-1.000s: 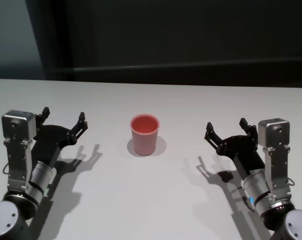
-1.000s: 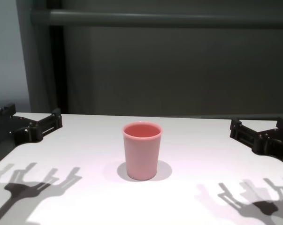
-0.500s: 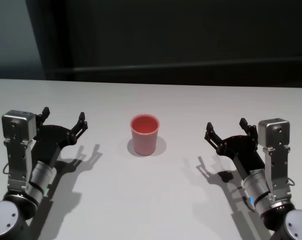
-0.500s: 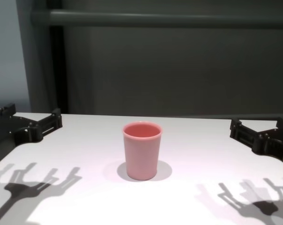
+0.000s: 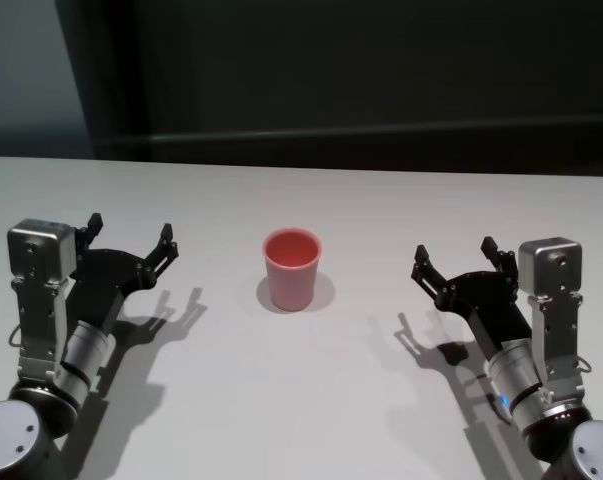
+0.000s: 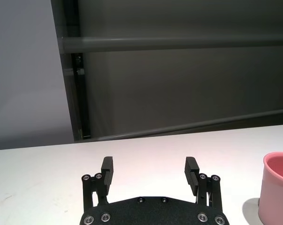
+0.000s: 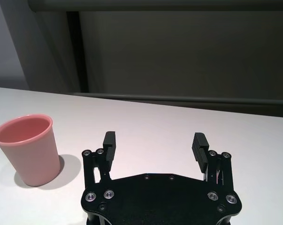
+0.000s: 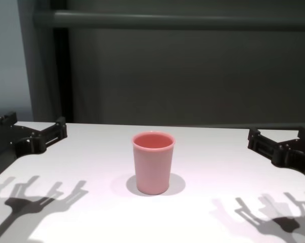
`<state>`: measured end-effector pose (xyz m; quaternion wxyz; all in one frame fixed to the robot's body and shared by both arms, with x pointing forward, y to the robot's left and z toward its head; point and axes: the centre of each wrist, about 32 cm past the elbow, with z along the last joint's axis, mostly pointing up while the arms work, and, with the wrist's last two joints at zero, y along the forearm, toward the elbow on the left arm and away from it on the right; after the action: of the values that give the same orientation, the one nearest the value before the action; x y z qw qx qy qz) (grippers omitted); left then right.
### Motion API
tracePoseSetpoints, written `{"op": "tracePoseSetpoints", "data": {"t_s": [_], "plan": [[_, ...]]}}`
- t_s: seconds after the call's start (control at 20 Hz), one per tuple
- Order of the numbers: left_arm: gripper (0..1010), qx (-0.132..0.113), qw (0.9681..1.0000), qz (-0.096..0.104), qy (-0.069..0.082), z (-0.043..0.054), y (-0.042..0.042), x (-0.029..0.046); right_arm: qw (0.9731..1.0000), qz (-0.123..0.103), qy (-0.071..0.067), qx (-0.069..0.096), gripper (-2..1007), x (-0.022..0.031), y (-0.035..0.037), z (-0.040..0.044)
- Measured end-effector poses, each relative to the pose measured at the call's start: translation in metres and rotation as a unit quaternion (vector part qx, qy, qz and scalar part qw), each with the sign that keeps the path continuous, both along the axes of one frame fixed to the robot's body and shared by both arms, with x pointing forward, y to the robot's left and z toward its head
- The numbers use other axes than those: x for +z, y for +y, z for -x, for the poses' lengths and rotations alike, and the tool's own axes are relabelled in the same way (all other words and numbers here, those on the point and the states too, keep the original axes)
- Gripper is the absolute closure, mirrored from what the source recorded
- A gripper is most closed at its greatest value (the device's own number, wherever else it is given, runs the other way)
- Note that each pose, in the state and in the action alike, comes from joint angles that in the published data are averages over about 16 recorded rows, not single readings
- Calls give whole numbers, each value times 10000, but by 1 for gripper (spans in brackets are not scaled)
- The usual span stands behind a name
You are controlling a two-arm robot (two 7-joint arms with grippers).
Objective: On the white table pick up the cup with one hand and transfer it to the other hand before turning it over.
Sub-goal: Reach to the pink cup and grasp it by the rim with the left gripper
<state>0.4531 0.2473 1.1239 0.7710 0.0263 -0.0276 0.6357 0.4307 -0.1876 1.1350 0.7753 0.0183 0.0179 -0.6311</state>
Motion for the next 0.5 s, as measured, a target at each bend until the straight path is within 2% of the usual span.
{"op": "tracePoseSetpoints", "data": {"t_s": [0.5], "plan": [[7,0,10000,0,0,0,0,0,10000,0,0,0,3,0,0,0]]}}
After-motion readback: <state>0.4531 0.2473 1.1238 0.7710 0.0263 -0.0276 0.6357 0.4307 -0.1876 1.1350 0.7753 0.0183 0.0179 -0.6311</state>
